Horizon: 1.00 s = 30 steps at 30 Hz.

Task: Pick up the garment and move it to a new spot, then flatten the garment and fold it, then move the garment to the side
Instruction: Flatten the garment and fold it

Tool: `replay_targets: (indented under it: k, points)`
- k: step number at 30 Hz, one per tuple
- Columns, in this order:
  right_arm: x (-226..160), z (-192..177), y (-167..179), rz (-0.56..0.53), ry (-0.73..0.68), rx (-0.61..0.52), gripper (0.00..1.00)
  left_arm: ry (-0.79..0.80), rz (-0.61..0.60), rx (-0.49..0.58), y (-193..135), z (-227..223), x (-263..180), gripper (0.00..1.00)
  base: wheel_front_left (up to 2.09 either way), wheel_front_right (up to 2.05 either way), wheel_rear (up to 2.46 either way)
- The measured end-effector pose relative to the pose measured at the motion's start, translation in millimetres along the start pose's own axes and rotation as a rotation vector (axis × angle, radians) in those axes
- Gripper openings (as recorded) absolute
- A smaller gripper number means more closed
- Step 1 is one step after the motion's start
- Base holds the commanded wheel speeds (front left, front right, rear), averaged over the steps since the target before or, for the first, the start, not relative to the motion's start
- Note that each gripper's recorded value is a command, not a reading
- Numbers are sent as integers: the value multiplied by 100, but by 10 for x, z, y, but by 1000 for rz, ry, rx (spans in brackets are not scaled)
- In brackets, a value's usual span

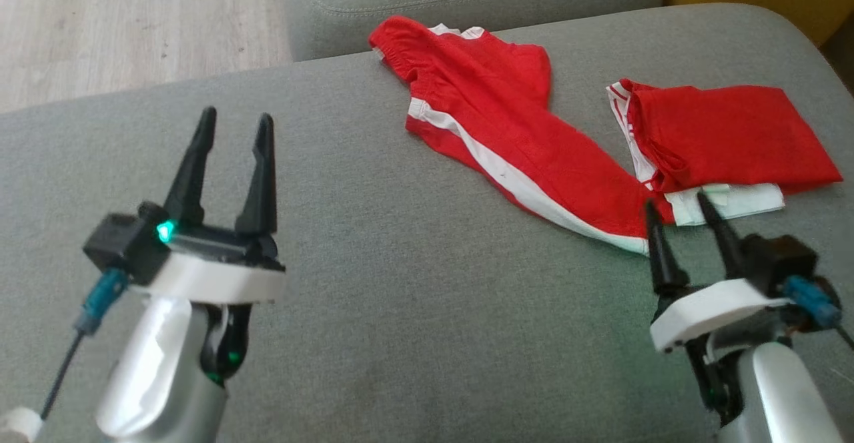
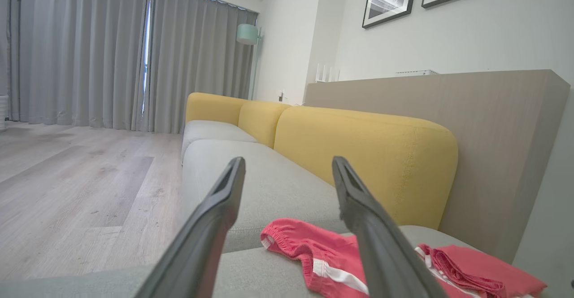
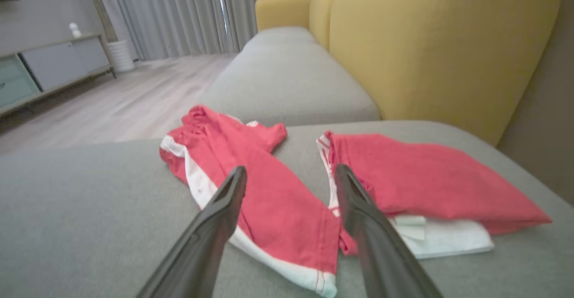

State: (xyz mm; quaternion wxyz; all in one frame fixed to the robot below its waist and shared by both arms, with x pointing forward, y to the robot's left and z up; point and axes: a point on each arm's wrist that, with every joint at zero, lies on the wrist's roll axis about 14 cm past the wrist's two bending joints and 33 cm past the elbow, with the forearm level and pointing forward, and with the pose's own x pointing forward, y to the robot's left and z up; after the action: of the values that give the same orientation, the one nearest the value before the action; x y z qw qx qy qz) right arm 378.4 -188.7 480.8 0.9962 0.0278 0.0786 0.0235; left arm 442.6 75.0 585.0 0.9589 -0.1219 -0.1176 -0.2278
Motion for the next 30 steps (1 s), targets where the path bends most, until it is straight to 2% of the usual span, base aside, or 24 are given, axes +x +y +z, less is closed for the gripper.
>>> replay_targets:
  k: [6, 10, 18, 24, 30]
  points:
    - [11, 423, 76, 17, -194, 15, 100, 23, 11, -7, -73, -110, -188, 100, 0, 0, 0]
    - [43, 536, 224, 61, -253, 24, 100, 40, 33, -24, -102, -190, -312, 100, 0, 0, 0]
    - [328, 277, 650, 184, -149, -32, 100, 99, 128, -48, 24, -419, -556, 100, 0, 0, 0]
    - [890, 215, 1016, 284, -70, -90, 100, 162, 187, -44, 180, -619, -693, 100, 0, 0, 0]
    - [1449, -66, 1274, 370, 66, -207, 100, 146, 232, -26, 382, -567, -634, 100, 0, 0, 0]
